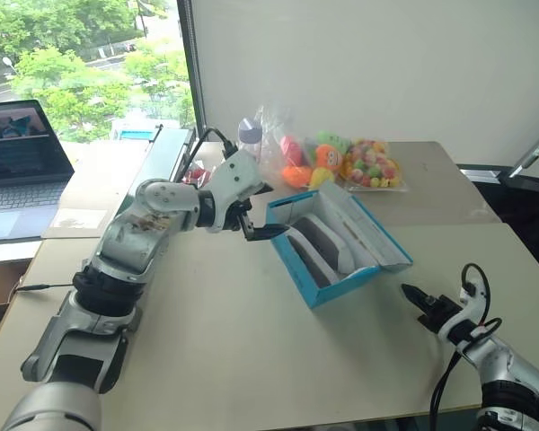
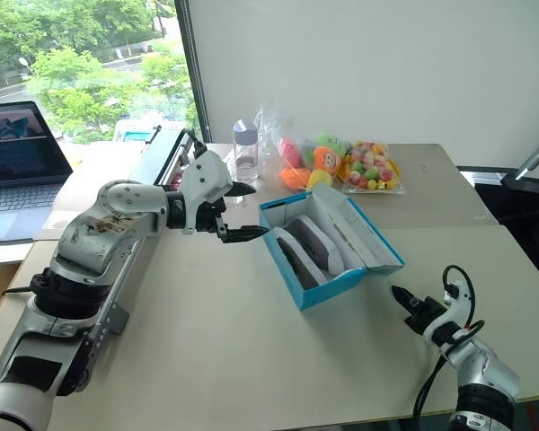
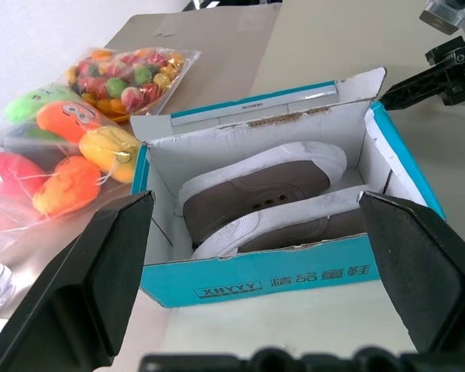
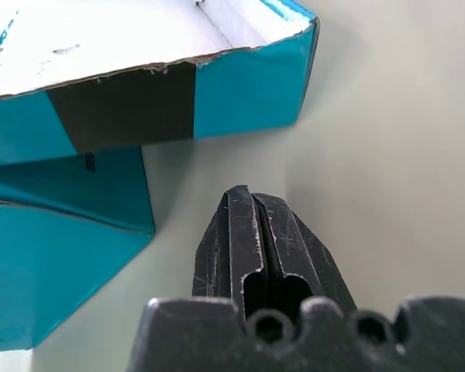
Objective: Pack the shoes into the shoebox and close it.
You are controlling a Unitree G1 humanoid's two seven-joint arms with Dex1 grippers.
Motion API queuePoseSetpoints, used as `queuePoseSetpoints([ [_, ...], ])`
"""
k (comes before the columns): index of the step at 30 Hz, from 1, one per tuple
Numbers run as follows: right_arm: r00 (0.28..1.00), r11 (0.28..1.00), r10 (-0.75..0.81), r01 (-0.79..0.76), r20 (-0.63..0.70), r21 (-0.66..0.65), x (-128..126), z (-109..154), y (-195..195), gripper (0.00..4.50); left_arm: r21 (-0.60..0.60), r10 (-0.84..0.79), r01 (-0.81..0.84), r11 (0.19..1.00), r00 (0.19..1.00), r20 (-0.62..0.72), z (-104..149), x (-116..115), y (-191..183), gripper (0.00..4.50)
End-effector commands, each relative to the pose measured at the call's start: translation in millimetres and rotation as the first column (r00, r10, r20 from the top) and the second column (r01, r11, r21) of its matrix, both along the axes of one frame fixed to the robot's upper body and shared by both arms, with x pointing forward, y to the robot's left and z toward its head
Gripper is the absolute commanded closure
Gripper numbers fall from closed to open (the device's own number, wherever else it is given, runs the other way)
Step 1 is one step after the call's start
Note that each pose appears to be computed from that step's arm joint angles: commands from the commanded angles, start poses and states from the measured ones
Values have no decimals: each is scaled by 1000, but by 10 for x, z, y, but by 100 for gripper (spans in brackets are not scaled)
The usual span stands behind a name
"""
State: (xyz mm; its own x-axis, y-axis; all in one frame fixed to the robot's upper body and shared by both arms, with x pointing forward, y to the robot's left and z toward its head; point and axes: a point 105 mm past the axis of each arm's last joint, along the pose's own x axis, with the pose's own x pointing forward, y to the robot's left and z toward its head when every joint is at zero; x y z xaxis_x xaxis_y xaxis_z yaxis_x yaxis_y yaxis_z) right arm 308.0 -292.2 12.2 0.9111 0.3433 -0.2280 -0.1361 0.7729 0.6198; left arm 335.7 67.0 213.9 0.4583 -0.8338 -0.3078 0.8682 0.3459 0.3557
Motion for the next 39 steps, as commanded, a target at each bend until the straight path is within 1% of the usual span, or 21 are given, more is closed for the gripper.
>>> queuePoseSetpoints([
  [1,997,998,54,-53,-52,24,73,-149,186,444,-14,1,0,1000,999,41,94,-45,-4,0],
  [6,990,993,118,-119,-79,-4,143,-145,292,444,-17,18,-18,1000,999,39,86,-50,19,0],
  [11,968,972,226,-232,-111,-46,116,-138,446,444,-25,33,-32,999,999,34,56,-60,21,0],
  [15,965,968,237,-245,-115,-61,161,-118,472,444,-30,39,-38,999,999,29,30,-65,10,0],
  [21,977,975,198,-205,-80,-87,344,-84,514,444,-27,42,-42,999,999,31,43,-53,16,0],
  [26,995,994,88,-85,35,-75,499,27,452,444,-28,42,-41,999,999,31,39,-72,3,0],
  [28,993,999,35,-34,112,-13,569,157,429,444,-30,41,-40,999,999,30,35,-79,-5,0],
  [30,977,992,24,-50,213,120,614,404,457,444,-30,43,-42,999,999,30,33,-80,-5,0],
  [32,952,967,22,-97,305,234,630,670,472,444,-30,48,-47,998,998,31,32,-76,-2,0],
  [33,942,957,29,-123,335,263,624,768,474,444,-27,49,-48,998,998,33,30,-75,-1,0],
  [35,923,946,47,-164,383,279,606,937,472,444,-26,49,-48,999,998,36,37,-79,-4,0],
  [37,883,906,66,-249,466,342,540,1213,492,444,-33,48,-47,998,998,37,54,-89,-14,0],
  [39,843,861,101,-340,529,377,449,1429,547,444,-35,47,-46,998,998,38,60,-95,-24,0],
])
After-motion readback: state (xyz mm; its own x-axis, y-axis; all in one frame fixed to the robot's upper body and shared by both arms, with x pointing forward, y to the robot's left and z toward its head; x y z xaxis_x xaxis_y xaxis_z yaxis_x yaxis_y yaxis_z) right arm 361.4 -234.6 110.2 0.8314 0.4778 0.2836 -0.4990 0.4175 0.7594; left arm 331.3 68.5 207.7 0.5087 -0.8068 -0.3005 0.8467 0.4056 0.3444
